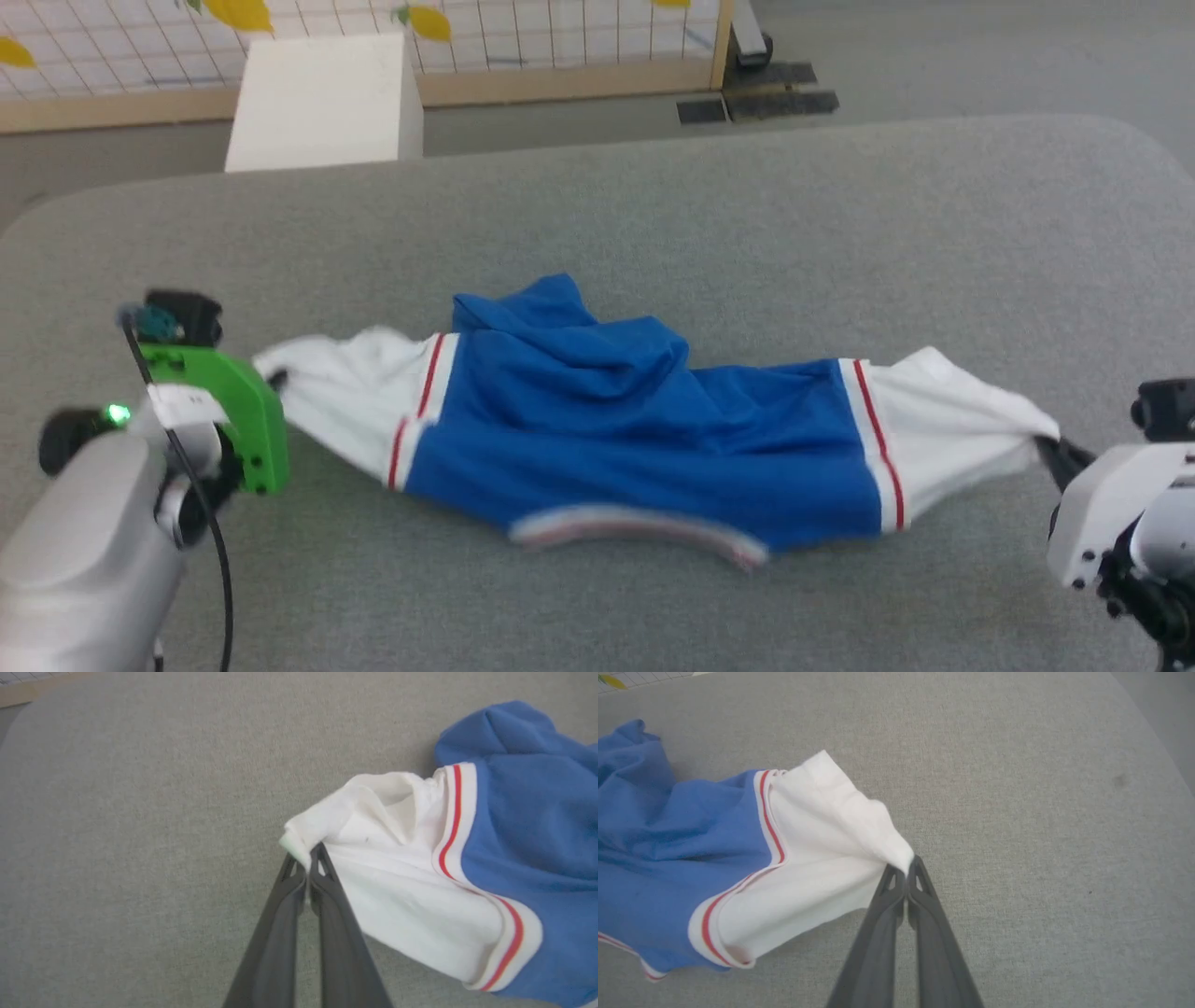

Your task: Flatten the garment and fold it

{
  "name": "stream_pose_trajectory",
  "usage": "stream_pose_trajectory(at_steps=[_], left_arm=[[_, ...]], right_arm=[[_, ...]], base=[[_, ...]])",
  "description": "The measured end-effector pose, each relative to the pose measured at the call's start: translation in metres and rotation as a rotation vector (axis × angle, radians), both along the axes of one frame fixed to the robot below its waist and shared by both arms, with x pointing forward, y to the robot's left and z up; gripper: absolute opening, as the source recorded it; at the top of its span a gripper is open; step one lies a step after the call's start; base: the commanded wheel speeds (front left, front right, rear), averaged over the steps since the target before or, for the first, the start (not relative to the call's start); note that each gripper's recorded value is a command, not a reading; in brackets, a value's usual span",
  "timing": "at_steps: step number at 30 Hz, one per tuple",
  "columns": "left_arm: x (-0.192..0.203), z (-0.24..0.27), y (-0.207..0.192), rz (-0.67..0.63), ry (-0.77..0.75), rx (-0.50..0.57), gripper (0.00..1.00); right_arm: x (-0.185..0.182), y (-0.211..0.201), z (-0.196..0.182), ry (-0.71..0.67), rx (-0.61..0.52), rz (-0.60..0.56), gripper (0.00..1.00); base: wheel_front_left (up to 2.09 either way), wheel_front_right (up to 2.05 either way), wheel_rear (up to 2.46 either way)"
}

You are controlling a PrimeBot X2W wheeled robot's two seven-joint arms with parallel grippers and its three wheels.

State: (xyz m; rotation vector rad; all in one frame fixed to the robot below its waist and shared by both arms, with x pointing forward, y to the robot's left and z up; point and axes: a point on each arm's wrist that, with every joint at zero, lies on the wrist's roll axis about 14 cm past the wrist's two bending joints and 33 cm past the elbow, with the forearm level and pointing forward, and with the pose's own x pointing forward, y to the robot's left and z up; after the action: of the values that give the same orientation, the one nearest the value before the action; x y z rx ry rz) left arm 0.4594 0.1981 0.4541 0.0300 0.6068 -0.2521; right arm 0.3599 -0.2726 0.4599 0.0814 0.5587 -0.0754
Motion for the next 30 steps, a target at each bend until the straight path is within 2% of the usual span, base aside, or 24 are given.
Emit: stream_pose_trajectory(at_steps=[6, 13, 20, 23, 26, 30], left_arm=[[0.029, 0.109, 0.004, 0.018, -0.294, 0.03, 0.0], [0.058, 0.214, 0.007, 0.042, -0.531, 0.063, 0.0], [0.099, 0.277, 0.016, 0.074, -0.667, 0.073, 0.0], [0.12, 0.307, 0.018, 0.089, -0.775, 0.061, 0.0], [0.141, 0.334, 0.019, 0.114, -0.883, 0.021, 0.0], [0.172, 0.339, 0.021, 0.144, -0.954, 0.004, 0.0]], right_arm=[[0.038, -0.006, 0.084, -0.237, -0.062, 0.019, 0.0], [0.088, -0.007, 0.187, -0.476, -0.13, 0.04, 0.0], [0.145, 0.007, 0.272, -0.672, -0.145, 0.069, 0.0], [0.169, 0.011, 0.299, -0.738, -0.164, 0.076, 0.0], [0.192, 0.01, 0.324, -0.81, -0.193, 0.068, 0.0], [0.225, 0.012, 0.34, -0.884, -0.218, 0.06, 0.0]], base=[[0.0, 0.0, 0.0], [0.0, 0.0, 0.0], [0.0, 0.0, 0.0], [0.0, 0.0, 0.0], [0.0, 0.0, 0.0], [0.0, 0.0, 0.0]])
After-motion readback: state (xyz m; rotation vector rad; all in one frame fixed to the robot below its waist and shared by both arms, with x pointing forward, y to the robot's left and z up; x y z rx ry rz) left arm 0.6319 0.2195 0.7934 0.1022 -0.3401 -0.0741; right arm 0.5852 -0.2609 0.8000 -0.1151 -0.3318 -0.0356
